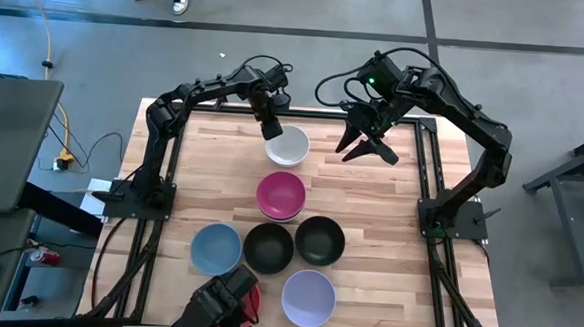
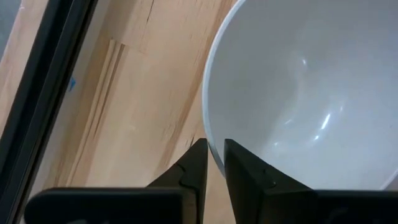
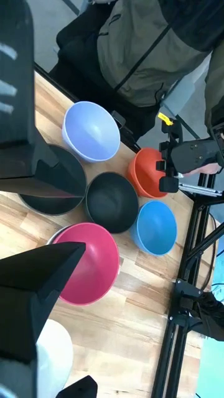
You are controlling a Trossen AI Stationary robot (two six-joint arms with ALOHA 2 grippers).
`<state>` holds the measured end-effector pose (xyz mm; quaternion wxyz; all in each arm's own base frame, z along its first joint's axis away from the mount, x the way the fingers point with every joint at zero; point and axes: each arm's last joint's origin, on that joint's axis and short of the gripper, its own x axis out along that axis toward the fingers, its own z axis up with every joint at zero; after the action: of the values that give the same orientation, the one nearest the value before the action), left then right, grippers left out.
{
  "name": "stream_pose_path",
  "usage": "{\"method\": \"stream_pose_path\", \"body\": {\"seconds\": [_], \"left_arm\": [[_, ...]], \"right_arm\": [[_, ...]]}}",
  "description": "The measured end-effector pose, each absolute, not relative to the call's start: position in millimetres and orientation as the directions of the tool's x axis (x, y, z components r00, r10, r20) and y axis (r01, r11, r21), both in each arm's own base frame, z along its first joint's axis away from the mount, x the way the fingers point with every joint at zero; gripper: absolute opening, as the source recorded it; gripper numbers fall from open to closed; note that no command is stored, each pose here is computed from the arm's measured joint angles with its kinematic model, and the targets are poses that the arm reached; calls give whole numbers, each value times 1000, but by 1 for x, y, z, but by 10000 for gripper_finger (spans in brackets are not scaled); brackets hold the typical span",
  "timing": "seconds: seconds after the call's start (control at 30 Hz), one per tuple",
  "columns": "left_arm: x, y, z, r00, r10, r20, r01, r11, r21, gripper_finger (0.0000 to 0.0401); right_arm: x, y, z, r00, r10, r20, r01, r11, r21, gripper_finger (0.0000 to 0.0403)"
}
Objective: Nest bowls inside each other
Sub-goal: Stack the white bowl on top of the pink bowl
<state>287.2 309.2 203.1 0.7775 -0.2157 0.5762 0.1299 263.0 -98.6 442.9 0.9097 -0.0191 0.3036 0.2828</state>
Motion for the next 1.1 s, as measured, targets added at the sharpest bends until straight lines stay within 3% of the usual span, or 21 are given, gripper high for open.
{"method": "stream_pose_path", "body": {"seconds": [0.57, 0.8, 1.1], "left_arm": [[290, 310, 194, 289, -61, -955, -451, 872, -192, 44], [290, 310, 191, 283, -68, -957, -423, 886, -188, 7], [286, 311, 197, 273, -51, -961, -425, 889, -168, 3]], "right_arm": [[263, -99, 443, 655, 503, -563, -526, 839, 137, 119], [263, -99, 443, 655, 502, -564, -528, 839, 134, 119], [263, -100, 443, 658, 496, -566, -532, 839, 117, 119]]}}
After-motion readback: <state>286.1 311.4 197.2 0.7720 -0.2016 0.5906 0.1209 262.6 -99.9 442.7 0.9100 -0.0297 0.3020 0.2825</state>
